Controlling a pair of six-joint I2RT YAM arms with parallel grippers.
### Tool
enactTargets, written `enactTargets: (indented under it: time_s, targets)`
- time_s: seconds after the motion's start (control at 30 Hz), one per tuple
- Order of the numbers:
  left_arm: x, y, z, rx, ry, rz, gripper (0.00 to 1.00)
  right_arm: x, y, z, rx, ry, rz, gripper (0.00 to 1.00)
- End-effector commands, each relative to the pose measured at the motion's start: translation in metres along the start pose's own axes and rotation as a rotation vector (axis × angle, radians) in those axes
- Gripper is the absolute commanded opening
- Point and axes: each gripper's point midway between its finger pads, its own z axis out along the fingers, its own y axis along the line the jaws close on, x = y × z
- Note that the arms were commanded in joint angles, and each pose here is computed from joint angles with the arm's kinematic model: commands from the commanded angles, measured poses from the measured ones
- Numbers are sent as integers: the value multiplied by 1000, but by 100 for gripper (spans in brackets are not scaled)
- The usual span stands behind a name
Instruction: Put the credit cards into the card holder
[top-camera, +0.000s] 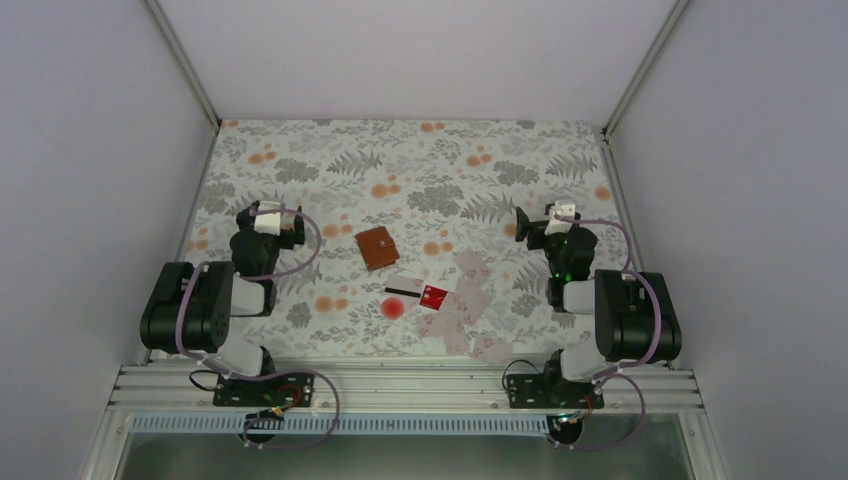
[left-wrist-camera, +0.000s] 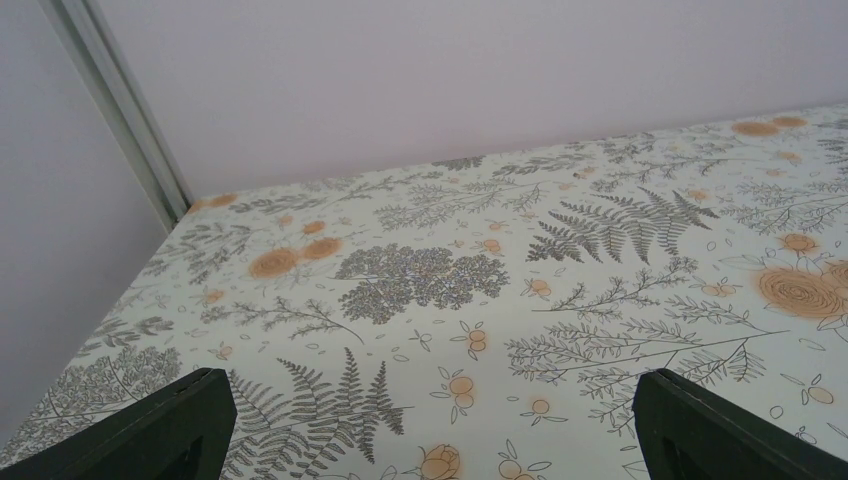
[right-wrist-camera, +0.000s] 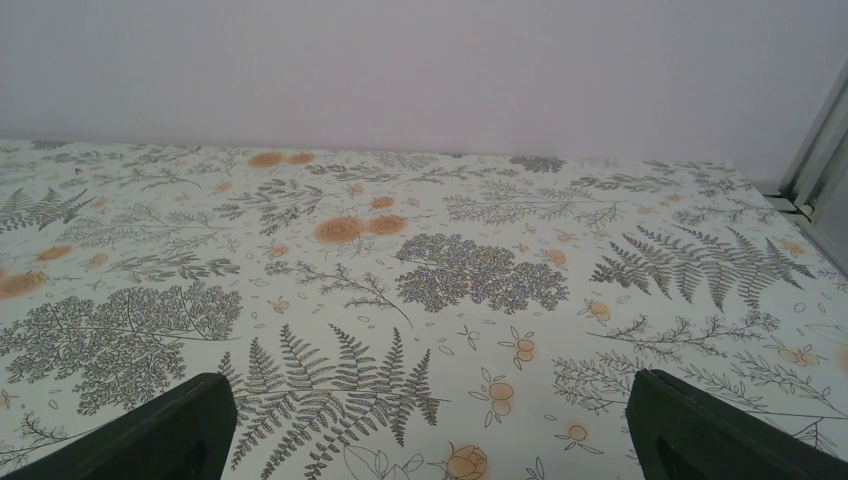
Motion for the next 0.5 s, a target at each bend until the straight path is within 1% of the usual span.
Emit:
enactTargets:
  time_s: [0.0, 0.47]
  targets:
    - [-14, 0, 3, 13, -51, 5, 100, -18, -3, 3, 7, -63, -14, 99]
    - [-13, 0, 3, 15, -49, 2, 100, -18, -3, 3, 8, -64, -13, 99]
